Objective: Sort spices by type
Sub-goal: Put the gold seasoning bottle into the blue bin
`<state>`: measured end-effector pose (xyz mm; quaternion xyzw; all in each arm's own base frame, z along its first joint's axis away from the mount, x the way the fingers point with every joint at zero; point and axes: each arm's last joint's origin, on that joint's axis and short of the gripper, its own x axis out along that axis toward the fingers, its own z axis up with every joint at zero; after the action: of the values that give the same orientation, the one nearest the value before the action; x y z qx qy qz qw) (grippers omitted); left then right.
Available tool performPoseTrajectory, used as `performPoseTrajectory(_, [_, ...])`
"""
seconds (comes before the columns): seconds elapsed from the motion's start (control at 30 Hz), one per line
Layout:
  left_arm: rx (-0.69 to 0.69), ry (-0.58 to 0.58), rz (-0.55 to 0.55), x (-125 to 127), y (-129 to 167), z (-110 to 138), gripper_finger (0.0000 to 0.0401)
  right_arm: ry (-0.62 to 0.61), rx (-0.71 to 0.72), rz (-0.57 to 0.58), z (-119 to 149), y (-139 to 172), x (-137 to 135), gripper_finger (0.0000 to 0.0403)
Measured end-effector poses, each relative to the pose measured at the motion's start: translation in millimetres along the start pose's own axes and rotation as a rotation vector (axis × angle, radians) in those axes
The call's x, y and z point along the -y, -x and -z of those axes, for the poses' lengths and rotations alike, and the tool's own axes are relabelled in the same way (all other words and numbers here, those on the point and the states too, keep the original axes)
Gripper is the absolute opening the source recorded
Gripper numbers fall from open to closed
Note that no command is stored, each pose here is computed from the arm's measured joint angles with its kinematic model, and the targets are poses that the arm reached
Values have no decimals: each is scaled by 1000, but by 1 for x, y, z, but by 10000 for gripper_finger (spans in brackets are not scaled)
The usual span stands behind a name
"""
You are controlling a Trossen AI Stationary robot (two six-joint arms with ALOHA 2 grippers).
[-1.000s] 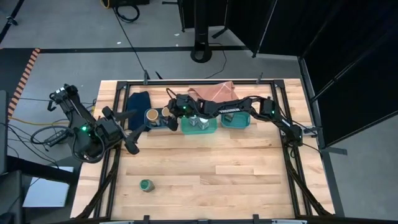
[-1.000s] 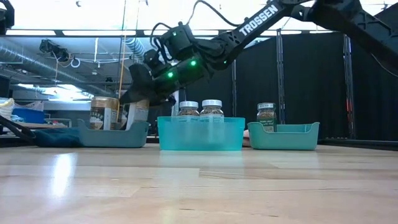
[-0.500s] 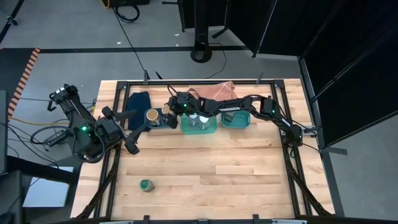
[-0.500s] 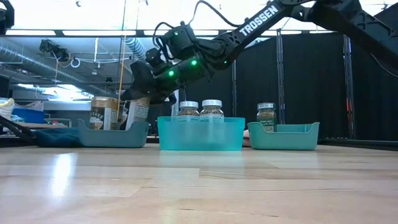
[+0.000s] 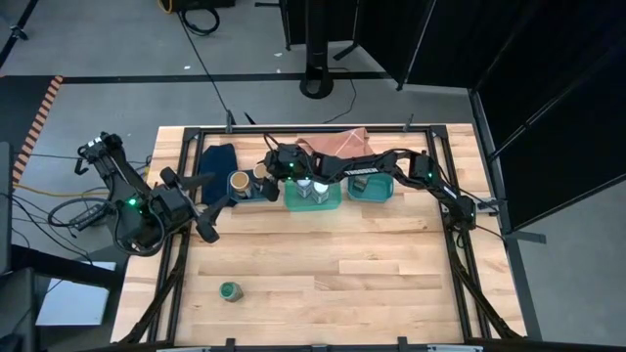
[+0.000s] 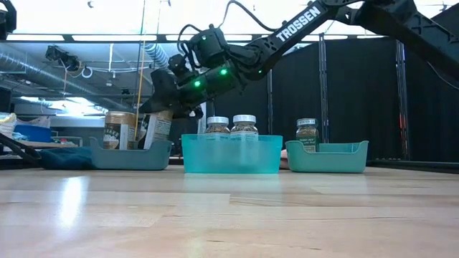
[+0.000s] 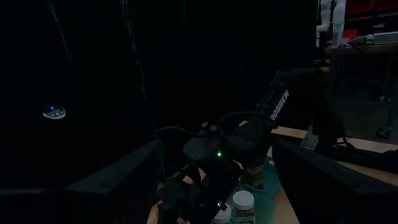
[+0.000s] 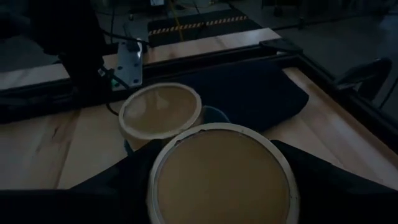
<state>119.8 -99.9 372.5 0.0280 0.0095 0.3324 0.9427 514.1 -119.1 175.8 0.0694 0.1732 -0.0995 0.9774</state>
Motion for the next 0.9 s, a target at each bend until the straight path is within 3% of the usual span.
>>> performPoseTrajectory(0.33, [0,-11,0,1,0,1,308,10,-69,16,7,-28,-4,286])
performPoseTrajectory(0.9, [0,-14,0,1,0,1,308,36,-130,46,8,-29,2,306])
